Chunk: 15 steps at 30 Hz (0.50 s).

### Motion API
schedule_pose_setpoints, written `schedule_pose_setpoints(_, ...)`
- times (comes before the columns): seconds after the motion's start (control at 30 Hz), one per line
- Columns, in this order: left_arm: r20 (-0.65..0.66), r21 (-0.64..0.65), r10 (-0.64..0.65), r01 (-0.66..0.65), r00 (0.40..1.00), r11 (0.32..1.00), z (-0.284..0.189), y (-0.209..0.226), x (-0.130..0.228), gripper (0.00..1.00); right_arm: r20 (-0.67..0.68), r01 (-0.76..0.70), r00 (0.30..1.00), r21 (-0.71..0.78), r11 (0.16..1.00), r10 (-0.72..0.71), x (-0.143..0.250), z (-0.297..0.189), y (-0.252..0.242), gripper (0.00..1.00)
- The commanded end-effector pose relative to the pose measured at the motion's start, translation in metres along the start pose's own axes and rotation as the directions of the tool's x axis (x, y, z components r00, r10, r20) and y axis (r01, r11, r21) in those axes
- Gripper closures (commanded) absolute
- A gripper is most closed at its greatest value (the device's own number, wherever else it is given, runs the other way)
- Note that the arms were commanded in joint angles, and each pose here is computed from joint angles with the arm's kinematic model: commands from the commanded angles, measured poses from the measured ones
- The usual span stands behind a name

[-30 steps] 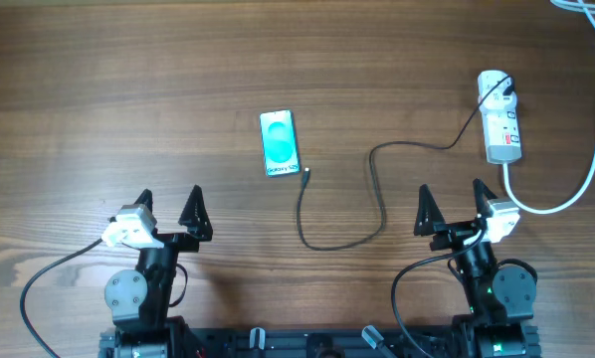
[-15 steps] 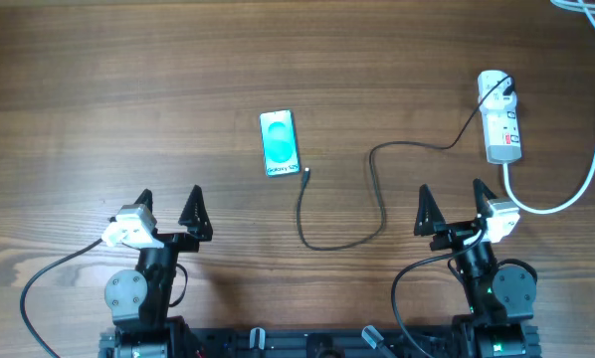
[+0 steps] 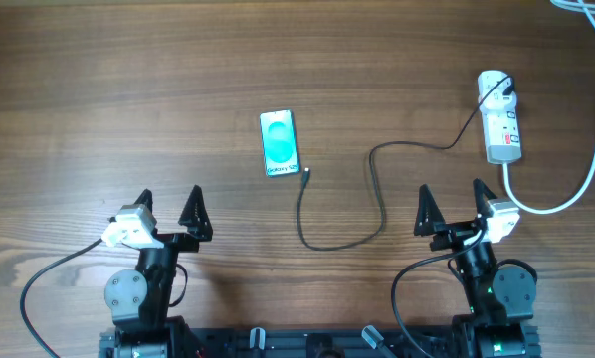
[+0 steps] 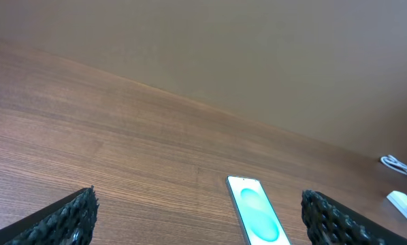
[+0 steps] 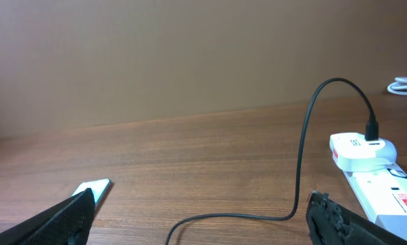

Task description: Plug charger to phone and switch on socket

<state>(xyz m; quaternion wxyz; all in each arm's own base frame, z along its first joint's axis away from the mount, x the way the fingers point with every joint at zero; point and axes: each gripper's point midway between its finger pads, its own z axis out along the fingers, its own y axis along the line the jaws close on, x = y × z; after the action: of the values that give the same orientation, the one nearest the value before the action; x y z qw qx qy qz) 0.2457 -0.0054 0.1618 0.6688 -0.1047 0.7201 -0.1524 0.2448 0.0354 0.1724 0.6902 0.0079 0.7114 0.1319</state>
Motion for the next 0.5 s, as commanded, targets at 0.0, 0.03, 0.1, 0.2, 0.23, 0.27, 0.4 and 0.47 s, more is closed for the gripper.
schedule_pose_setpoints(0.0, -0.001, -0.003, 0.021, -0.021, 1.000, 1.000, 0.0000, 0.0006, 0.0015, 0.00, 0.021, 0.016, 1.000, 0.014, 1.000, -0.016, -0.0044, -0.0009, -0.0025, 0.00)
schedule_pose_setpoints(0.03, -0.001, -0.003, 0.021, -0.021, 1.000, 1.000, 0.0000, 0.0006, 0.0015, 0.00, 0.021, 0.016, 1.000, 0.014, 1.000, -0.016, -0.0044, -0.0009, -0.0025, 0.00)
schedule_pose_setpoints(0.1, -0.001, -0.003, 0.021, -0.021, 1.000, 1.000, 0.0000, 0.0006, 0.0015, 0.00, 0.021, 0.017, 1.000, 0.014, 1.000, -0.017, -0.0044, -0.0009, -0.0025, 0.00)
schedule_pose_setpoints(0.2, -0.001, -0.003, 0.021, -0.021, 1.000, 1.000, 0.0000, 0.0006, 0.0015, 0.00, 0.021, 0.016, 1.000, 0.014, 1.000, -0.016, -0.0044, -0.0009, -0.0025, 0.00)
schedule_pose_setpoints(0.23, -0.001, -0.003, 0.021, -0.021, 1.000, 1.000, 0.0000, 0.0006, 0.0015, 0.00, 0.021, 0.017, 1.000, 0.014, 1.000, -0.017, -0.0044, -0.0009, -0.0025, 0.00)
schedule_pose_setpoints(0.27, -0.001, -0.003, 0.021, -0.021, 1.000, 1.000, 0.0000, 0.0006, 0.0015, 0.00, 0.021, 0.016, 1.000, 0.014, 1.000, -0.016, -0.0044, -0.0009, -0.0025, 0.00)
schedule_pose_setpoints(0.4, -0.001, -0.003, 0.021, -0.021, 1.000, 1.000, 0.0000, 0.0006, 0.0015, 0.00, 0.021, 0.017, 1.000, 0.014, 1.000, -0.017, -0.0044, -0.0009, -0.0025, 0.00)
schedule_pose_setpoints(0.47, -0.001, -0.003, 0.021, -0.021, 1.000, 1.000, 0.0000, 0.0006, 0.0015, 0.00, 0.021, 0.017, 1.000, 0.014, 1.000, -0.017, -0.0044, -0.0009, -0.0025, 0.00)
